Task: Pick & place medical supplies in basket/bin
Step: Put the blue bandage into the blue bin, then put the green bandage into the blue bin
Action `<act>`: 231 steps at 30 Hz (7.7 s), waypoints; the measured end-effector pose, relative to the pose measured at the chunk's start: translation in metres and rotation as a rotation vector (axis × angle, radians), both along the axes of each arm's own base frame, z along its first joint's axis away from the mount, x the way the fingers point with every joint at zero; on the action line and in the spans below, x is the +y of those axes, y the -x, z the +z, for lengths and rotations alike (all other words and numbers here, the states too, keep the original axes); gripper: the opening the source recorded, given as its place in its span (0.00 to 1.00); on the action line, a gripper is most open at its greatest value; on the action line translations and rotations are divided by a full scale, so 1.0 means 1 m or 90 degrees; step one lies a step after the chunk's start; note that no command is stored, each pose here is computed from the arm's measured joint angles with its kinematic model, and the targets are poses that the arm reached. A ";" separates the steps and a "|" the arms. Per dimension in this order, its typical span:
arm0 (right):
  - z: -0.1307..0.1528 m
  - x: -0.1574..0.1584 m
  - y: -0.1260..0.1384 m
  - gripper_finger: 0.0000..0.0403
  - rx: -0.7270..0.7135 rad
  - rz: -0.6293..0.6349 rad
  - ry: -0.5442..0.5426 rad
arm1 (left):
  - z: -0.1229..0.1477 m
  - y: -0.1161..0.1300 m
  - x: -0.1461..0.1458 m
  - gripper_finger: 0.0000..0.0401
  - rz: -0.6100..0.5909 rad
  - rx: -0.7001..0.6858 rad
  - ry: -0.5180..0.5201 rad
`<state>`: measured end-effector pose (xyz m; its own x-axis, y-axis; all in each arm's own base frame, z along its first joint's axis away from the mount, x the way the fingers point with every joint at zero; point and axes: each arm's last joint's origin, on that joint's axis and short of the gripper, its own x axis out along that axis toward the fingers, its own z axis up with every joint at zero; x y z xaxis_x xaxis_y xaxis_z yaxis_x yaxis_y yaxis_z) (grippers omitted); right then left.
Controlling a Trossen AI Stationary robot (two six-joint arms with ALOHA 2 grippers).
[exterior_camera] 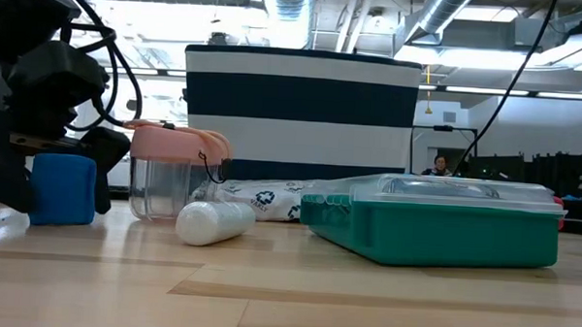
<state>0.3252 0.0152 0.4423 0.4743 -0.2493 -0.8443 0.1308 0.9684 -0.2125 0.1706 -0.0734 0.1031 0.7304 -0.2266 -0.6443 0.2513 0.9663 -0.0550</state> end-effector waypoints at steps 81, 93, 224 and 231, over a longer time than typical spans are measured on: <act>-0.004 0.091 -0.020 0.68 -0.124 0.448 -0.205 | 0.293 -0.046 -0.021 0.48 0.255 -0.157 -0.048; -0.012 0.040 -0.014 0.68 -0.259 0.078 -0.038 | 0.325 -0.021 0.026 0.48 0.329 -0.235 -0.053; -0.181 0.026 0.107 0.68 -0.289 -0.134 -0.100 | 0.267 -0.014 0.089 0.72 0.350 -0.347 0.145; -0.222 0.039 0.113 0.68 -0.295 -0.198 -0.070 | 0.250 -0.013 0.077 0.72 0.373 -0.348 0.155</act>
